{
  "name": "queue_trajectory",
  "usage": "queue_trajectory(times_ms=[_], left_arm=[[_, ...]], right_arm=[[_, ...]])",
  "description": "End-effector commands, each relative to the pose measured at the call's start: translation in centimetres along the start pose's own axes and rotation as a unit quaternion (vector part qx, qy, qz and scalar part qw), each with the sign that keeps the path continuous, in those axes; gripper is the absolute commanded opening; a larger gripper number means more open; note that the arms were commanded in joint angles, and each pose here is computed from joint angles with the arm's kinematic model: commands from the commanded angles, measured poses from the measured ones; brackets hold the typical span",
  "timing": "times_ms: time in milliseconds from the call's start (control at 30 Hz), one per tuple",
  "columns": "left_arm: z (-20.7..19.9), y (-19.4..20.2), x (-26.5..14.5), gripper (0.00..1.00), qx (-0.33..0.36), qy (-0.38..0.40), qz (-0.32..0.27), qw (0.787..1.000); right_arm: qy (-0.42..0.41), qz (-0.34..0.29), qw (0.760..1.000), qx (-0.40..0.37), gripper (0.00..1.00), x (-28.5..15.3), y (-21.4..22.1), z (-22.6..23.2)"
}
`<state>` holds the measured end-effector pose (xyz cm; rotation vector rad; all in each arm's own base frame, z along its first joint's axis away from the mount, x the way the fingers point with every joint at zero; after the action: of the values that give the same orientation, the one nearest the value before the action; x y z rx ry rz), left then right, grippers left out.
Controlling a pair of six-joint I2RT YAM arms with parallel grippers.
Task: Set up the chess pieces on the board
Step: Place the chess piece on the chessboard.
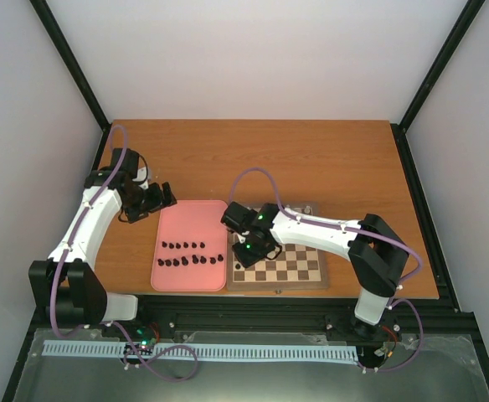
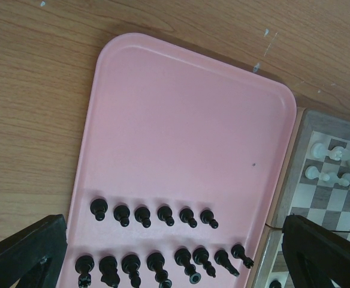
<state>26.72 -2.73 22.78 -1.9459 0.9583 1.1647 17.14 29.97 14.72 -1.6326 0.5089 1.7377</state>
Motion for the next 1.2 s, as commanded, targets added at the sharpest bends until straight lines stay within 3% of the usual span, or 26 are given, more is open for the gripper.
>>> queue_trajectory(times_ms=[0,567,1167], left_arm=[[-0.1,-0.1,-0.3,1.00,-0.003,0.011,-0.008,1.000],[-0.2,-0.1,-0.4,1.00,-0.003,0.010,-0.008,1.000],[-0.1,-0.2,-0.3,1.00,-0.003,0.010,-0.007,1.000]], right_arm=[[0.001,0.013,1.000,-0.004,0.06,1.0,0.3,0.2],[0.004,0.029,1.000,-0.007,0.07,2.1,0.7,0.1],[-0.005,0.034,0.999,-0.012,0.16,2.4,0.7,0.3]])
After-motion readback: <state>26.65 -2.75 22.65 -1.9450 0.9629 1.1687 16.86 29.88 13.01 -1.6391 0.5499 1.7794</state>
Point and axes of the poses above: each gripper's point midway between its finger pads, its own x axis out along the fingers, its own z axis along the line the jaws close on, y = z × x, the point moved 8 cm from there along -x, back along the fingers, and after that the axes turned 10 degrees about -x, right-handed, at the moved point
